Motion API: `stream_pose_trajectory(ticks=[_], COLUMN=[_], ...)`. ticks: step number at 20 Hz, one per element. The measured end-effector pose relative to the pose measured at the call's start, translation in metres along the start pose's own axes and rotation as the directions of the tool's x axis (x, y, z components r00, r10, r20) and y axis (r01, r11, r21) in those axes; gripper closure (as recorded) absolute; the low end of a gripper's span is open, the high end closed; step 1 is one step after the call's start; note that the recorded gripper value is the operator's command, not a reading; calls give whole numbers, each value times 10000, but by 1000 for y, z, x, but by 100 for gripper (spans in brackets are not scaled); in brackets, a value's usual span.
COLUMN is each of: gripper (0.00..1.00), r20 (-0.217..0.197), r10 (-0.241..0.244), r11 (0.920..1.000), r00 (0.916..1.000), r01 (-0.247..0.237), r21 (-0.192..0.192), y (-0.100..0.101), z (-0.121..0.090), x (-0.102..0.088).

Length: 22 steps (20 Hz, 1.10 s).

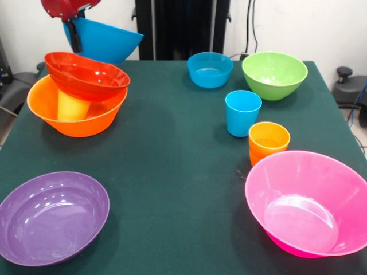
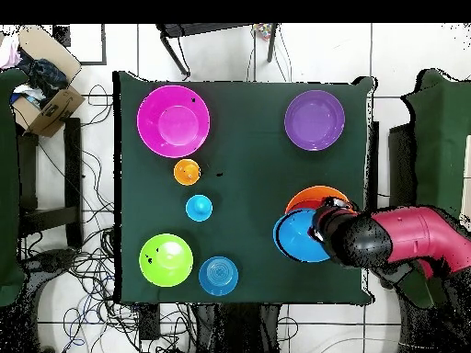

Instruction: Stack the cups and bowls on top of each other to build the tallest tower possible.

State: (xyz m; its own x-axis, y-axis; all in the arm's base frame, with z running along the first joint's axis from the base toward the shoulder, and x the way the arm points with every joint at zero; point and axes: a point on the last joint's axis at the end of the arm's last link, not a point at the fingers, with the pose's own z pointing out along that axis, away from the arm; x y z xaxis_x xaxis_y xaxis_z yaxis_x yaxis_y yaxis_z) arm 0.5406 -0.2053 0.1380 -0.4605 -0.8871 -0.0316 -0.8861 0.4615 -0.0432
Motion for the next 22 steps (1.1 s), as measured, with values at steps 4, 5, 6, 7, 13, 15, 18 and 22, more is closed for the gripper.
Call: stream_pose_trajectory(ticks=[4,5,6,7,13,15,18,22], gripper=[100,100,100,100,100,100,100,100], r20=[131,154,204,247,317,312,323,417], r10=[208,249,315,350,284,240,140,98], r11=[9997,9996,9994,9992,9991,9992,9993,9989], r00=[9997,9996,9993,9991,9991,9992,9994,9991], r01=[-207,-247,-312,-345,-274,-230,-129,-79], r21=[-88,-111,-165,-214,-311,-318,-354,-467], y=[-1,-1,0,1,4,5,8,12], z=[5,6,9,11,19,22,28,34], x=[9,11,14,15,15,15,15,14])
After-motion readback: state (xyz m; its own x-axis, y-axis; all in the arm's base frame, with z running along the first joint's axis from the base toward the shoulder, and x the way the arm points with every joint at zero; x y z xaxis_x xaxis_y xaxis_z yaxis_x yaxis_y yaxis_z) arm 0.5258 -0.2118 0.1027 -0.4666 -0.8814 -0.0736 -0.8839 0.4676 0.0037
